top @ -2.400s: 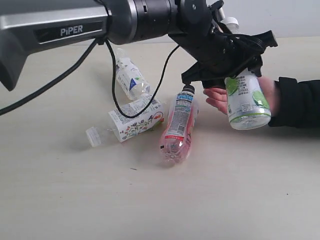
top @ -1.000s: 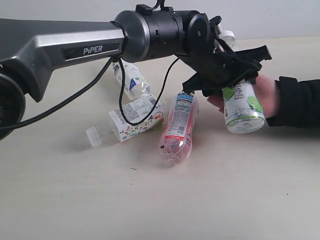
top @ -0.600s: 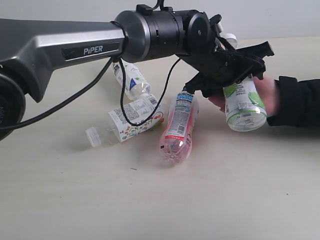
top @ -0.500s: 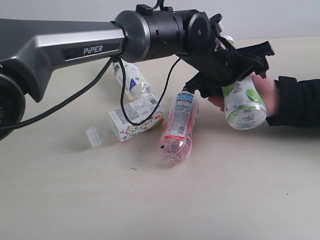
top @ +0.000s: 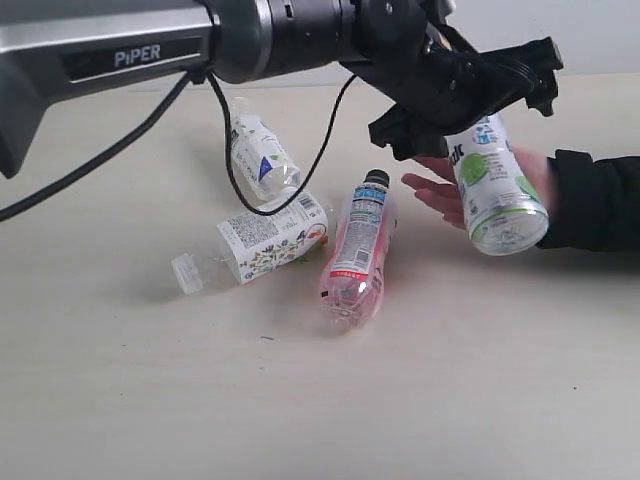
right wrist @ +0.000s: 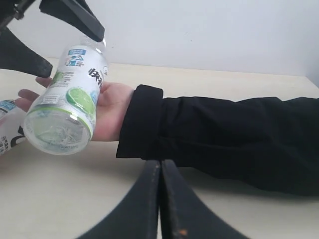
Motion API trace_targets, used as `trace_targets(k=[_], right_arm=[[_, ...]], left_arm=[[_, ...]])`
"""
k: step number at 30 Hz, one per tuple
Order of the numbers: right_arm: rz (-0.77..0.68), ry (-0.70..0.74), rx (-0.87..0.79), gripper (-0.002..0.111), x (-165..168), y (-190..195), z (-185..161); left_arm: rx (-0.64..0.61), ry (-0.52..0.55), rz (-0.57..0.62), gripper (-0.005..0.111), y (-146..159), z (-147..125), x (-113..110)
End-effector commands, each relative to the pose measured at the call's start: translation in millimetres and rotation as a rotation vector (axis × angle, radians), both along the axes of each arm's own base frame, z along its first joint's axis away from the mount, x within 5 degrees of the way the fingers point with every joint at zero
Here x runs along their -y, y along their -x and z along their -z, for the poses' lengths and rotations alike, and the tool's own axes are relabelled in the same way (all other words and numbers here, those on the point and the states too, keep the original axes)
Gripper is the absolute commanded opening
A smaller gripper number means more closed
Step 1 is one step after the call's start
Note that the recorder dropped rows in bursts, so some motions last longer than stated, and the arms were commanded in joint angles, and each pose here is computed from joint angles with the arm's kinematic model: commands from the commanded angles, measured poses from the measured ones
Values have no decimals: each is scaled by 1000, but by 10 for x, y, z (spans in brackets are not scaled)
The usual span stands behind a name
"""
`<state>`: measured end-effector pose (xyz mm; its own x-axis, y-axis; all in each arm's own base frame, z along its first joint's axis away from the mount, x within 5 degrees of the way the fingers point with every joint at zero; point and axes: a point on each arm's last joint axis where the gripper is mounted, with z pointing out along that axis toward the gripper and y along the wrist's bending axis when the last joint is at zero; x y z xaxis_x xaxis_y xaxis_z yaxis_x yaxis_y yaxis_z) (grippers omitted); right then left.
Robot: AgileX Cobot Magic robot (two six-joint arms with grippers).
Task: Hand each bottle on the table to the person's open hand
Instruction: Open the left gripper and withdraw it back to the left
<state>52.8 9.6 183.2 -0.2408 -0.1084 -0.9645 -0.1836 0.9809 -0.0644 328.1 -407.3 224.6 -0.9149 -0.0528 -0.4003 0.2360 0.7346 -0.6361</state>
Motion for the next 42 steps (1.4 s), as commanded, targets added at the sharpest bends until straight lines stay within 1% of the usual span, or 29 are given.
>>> trace_targets(k=[1, 3, 5, 8, 11, 15, 18, 20, 21, 23, 25, 27, 28, 29, 30, 31, 32, 33, 34, 37, 39, 42], right_arm=[[2, 8, 5, 0, 3, 1, 10], [2, 6, 5, 0, 3, 1, 10], [2, 6, 5, 0, 3, 1, 10], [2, 6, 5, 0, 3, 1, 10], [2, 6, 5, 0, 3, 1, 10], [2, 8, 5, 0, 3, 1, 10], [2, 8, 5, 0, 3, 1, 10], [2, 8, 5, 0, 3, 1, 10], [2, 8, 5, 0, 3, 1, 10], [2, 8, 5, 0, 3, 1, 10], [2, 8, 5, 0, 3, 1, 10], [2, 8, 5, 0, 3, 1, 10], [2, 8, 5, 0, 3, 1, 10], [2, 8, 5, 0, 3, 1, 10], [2, 8, 5, 0, 3, 1, 10], [2, 8, 5, 0, 3, 1, 10], [2, 8, 5, 0, 3, 1, 10], [2, 8, 5, 0, 3, 1, 10], [2, 8, 5, 0, 3, 1, 10], [2, 8, 5, 0, 3, 1, 10], [2, 8, 5, 0, 3, 1, 10], [2, 8, 5, 0, 3, 1, 10]], left_arm=[[18, -50, 48, 97, -13, -175, -137], [11, -72, 68, 95, 3, -230, -184], [6, -90, 89, 89, 26, -283, -221], [11, -133, 147, 69, 67, -392, -310], [20, -181, 209, 43, 118, -515, -410], [77, -281, 325, 0, 198, -687, -565], [107, -394, 422, 0, 281, -792, -701], [131, -510, 477, 0, 315, -848, -827], [154, -557, 501, 0, 326, -888, -882], [232, -636, 510, 0, 301, -960, -967], [250, -681, 509, 0, 337, -993, -1072], [264, -703, 518, 0, 372, -1032, -1171], [275, -724, 551, 0, 405, -1052, -1299], [275, -728, 552, 0, 418, -1072, -1368], [260, -746, 547, 0, 418, -1068, -1552], [244, -754, 532, 0, 405, -1058, -1662], [199, -768, 489, 0, 357, -1013, -1885], [173, -780, 476, 0, 342, -968, -2005], [118, -807, 474, 0, 322, -838, -2215], [-12, -838, 419, 0, 204, -564, -2576], [-66, -848, 406, 0, 153, -431, -2676], [-69, -851, 404, 0, 76, -306, -2659]])
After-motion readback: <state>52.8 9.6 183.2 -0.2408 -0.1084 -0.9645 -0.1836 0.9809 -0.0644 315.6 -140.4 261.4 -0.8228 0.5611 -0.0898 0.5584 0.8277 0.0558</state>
